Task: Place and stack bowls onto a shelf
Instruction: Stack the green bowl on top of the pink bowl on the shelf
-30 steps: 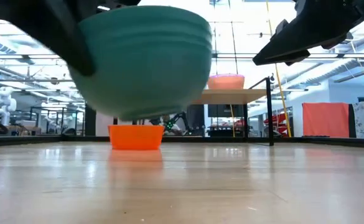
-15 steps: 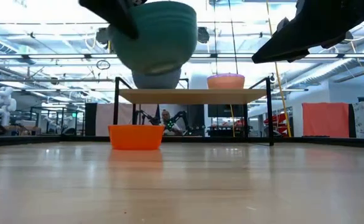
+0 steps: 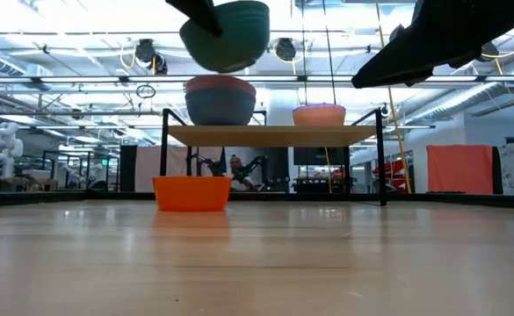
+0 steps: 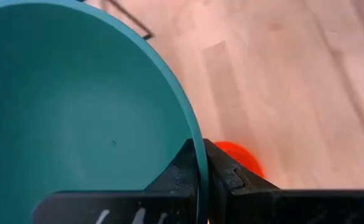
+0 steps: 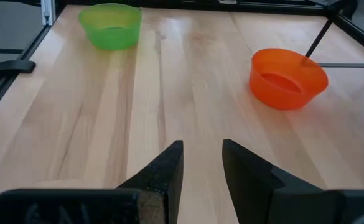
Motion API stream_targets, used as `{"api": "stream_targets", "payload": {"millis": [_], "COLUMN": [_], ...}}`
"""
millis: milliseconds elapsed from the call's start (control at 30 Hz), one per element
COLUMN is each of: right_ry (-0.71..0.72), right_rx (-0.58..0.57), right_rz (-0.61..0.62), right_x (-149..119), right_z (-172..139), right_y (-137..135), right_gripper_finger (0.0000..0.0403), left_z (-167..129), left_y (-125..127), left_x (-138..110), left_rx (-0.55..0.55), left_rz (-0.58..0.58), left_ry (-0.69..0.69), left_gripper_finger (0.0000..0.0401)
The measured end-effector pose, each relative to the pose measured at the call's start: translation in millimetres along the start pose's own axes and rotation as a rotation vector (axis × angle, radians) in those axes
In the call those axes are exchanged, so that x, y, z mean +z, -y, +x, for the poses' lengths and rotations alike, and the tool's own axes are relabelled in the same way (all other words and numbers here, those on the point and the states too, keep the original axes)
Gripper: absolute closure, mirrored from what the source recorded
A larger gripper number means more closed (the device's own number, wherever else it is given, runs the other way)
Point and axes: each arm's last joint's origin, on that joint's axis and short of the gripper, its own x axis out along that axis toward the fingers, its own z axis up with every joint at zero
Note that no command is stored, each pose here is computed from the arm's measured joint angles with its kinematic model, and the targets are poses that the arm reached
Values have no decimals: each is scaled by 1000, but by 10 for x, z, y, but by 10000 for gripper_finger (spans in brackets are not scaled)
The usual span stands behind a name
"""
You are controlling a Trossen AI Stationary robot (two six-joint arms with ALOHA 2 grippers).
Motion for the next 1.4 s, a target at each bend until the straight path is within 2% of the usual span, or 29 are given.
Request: {"api": "stream_targets", "payload": {"millis": [667,967,1233,1400], "right_ry": [0,0,1,9], "right_rx": [-3,-3,-7,-28], "right_rz": [1,1,4,4], "right_x": [0,0,0,3], "right_z": [3,2,2,3], "right_y": [4,3,4,11], "right_gripper_finger": [296,296,296,296], "left_z": [-296,-264,-195,-46], "left_y": [-900,-1195,-1308,-1316], "left_x": [-244,-470,-560,-583], "left_rx": [125,91,12,-29], "left_rz": [-36,-108,-155,-162], "left_ry": [-45,-37,2,-47], "left_gripper_finger": [393,380,377,376]}}
